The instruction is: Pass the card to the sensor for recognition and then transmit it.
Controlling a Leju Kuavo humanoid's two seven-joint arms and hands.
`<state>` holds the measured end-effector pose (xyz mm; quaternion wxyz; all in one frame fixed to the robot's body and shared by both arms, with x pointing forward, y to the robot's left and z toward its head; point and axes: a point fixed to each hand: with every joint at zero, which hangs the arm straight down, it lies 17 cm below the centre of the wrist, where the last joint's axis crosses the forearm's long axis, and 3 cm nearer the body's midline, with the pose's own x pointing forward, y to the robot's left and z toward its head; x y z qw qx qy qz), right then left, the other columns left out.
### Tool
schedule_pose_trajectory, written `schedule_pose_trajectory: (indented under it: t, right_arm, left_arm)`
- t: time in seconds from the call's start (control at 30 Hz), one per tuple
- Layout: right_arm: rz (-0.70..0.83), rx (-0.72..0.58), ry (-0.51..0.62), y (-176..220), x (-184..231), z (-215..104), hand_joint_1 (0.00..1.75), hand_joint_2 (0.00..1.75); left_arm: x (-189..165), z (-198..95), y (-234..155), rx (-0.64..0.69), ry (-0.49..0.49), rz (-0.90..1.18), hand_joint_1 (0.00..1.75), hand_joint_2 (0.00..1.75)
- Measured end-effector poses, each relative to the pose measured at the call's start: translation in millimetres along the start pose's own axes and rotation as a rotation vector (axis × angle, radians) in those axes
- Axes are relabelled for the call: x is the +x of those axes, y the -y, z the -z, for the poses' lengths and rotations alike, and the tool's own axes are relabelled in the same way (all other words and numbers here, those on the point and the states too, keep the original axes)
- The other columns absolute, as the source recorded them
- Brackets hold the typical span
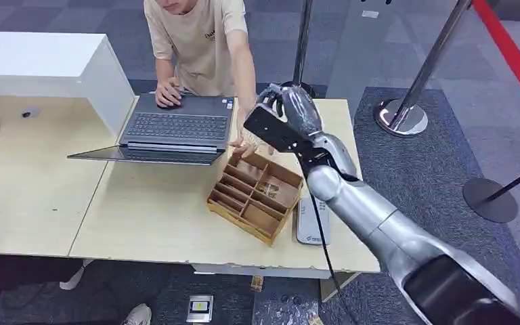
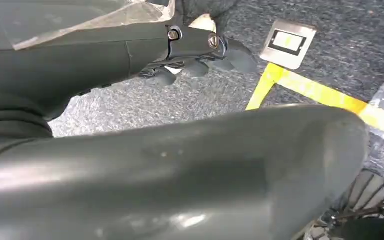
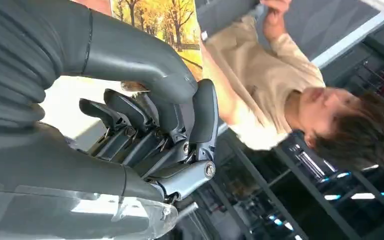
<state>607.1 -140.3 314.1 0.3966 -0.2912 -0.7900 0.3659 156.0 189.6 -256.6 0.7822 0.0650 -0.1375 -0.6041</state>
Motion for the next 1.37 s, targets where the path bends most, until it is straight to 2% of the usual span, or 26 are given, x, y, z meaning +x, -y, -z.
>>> schedule_pose_trajectory:
  t: [0.27,0.43,0.6,0.63,0.67,0.7,1.13,1.37]
  right_arm:
    - [-0.028,-0.051,-0.060,47,-5,44,1.75,1.75]
    - [-0.015,-0.047,-0.098,52,-7,56,1.75,1.75]
    - [-0.007,-0.023,-0.131,38,-13,53,1.75,1.75]
    - [-0.006,-0.018,-0.139,36,-14,53,1.27,1.75]
    - [-0.005,-0.014,-0.145,33,-16,52,0.05,1.75]
    - [-0.005,-0.009,-0.151,31,-18,51,0.00,0.00]
    - [0.023,0.040,-0.201,11,-31,41,0.00,0.00]
    - [0.218,-0.054,-0.157,32,-29,43,0.00,0.00]
  left_arm:
    - [9,-1,0,-0.006,0.016,0.001,0.00,0.00]
    - [14,-1,-2,-0.002,0.022,0.001,0.00,0.00]
    - [15,-1,-5,0.002,0.023,0.001,0.00,0.00]
    - [15,-1,-5,0.002,0.023,0.001,0.00,0.00]
    - [15,-1,-5,0.002,0.023,0.001,0.00,0.00]
    - [15,-1,-5,0.002,0.023,0.001,0.00,0.00]
    - [16,-1,-5,0.000,0.024,0.007,0.00,0.00]
    - [16,-1,-4,0.002,0.023,0.000,0.00,0.00]
